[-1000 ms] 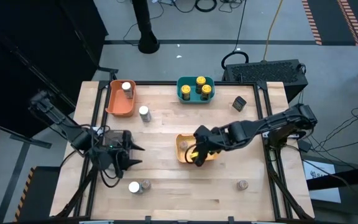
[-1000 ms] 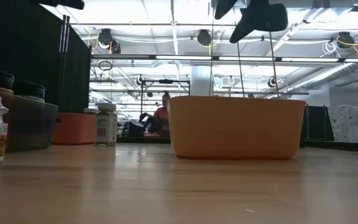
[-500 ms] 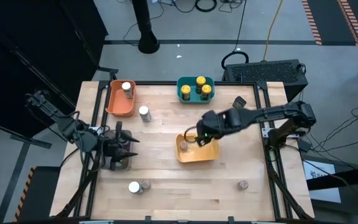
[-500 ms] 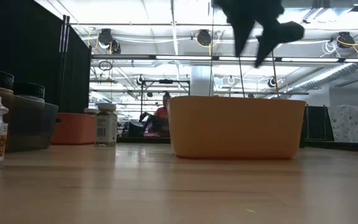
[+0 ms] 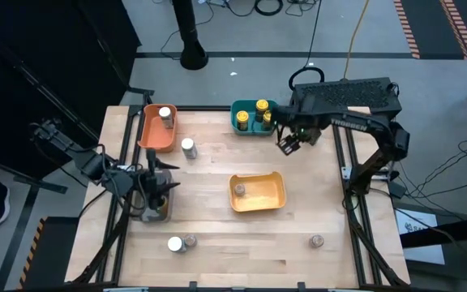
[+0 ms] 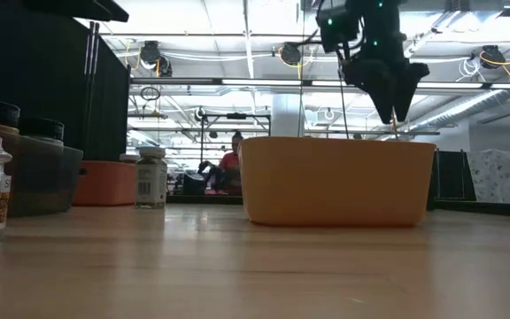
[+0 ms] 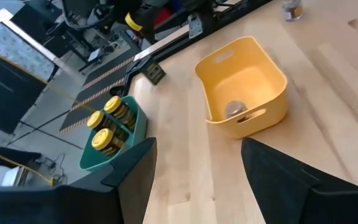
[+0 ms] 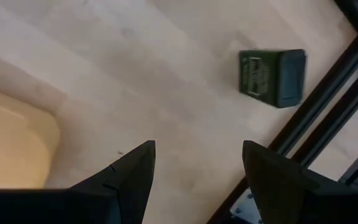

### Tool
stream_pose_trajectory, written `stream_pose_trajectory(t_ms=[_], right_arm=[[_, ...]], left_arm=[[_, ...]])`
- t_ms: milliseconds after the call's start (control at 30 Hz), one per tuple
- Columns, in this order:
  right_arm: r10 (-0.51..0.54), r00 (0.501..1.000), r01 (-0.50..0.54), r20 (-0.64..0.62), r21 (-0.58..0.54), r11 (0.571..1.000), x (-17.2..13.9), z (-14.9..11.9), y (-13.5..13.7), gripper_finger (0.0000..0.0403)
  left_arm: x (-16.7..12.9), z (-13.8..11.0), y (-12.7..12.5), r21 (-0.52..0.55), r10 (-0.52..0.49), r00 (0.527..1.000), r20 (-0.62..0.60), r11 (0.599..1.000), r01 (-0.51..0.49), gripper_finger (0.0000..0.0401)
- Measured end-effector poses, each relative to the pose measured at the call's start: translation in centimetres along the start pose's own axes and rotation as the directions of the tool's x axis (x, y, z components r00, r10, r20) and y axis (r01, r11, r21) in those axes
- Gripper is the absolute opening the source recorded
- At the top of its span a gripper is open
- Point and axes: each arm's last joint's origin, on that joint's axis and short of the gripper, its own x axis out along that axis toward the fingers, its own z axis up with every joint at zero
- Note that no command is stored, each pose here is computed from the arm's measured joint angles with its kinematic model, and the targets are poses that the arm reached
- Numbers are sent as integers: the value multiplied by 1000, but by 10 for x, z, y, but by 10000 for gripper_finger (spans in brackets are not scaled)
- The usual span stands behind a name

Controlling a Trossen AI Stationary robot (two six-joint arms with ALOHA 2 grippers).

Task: Sort spices by type
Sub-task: Put the top white spice bottle into the orange bin

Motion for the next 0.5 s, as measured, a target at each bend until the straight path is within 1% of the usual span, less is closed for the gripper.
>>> stream_pose_trajectory(t_ms=[133, 233, 333, 500], right_arm=[[17, 1000, -17, -11, -17, 1000, 4, 12, -17, 226], [26, 1000, -27, -17, -65, 998, 6, 16, -23, 226], [25, 1000, -27, -17, -129, 991, 6, 16, -24, 226], [35, 999, -37, -18, -147, 988, 4, 13, -17, 226]], left_arm=[[1, -2, 2, -1, 39, 999, -23, 999, -39, 242], [1, -2, 3, -43, 50, 998, -30, 998, -51, 242], [1, -3, 3, -60, 52, 998, -33, 997, -54, 242], [1, -1, 3, -41, 53, 998, -19, 998, -54, 242]])
